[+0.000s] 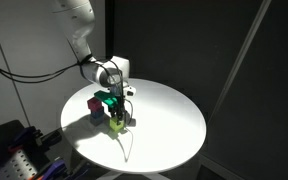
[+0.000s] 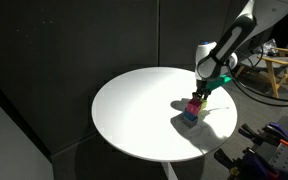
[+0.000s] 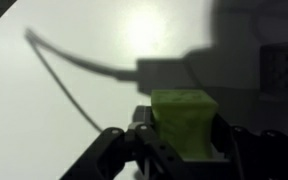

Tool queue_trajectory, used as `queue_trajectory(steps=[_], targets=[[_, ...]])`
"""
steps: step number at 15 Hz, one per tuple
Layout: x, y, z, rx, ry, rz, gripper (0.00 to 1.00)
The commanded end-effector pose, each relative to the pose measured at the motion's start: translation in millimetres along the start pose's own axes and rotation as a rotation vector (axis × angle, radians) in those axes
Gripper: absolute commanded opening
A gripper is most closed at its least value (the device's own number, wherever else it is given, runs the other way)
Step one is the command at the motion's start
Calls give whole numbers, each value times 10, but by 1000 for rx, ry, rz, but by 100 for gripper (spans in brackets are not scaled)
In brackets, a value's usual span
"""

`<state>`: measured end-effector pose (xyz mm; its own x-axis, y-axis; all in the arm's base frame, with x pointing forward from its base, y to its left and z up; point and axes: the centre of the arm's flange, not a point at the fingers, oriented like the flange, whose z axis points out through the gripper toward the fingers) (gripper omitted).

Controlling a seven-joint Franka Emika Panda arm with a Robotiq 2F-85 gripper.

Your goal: Put the green block on the pink block

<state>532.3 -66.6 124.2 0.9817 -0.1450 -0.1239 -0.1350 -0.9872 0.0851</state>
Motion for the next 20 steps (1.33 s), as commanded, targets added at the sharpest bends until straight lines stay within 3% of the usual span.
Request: queue_trajectory(steps=[1,20], targets=[[-21,32,-256,-11,2,-24,28],[-147,2,-1094,-26,32,-63,28]])
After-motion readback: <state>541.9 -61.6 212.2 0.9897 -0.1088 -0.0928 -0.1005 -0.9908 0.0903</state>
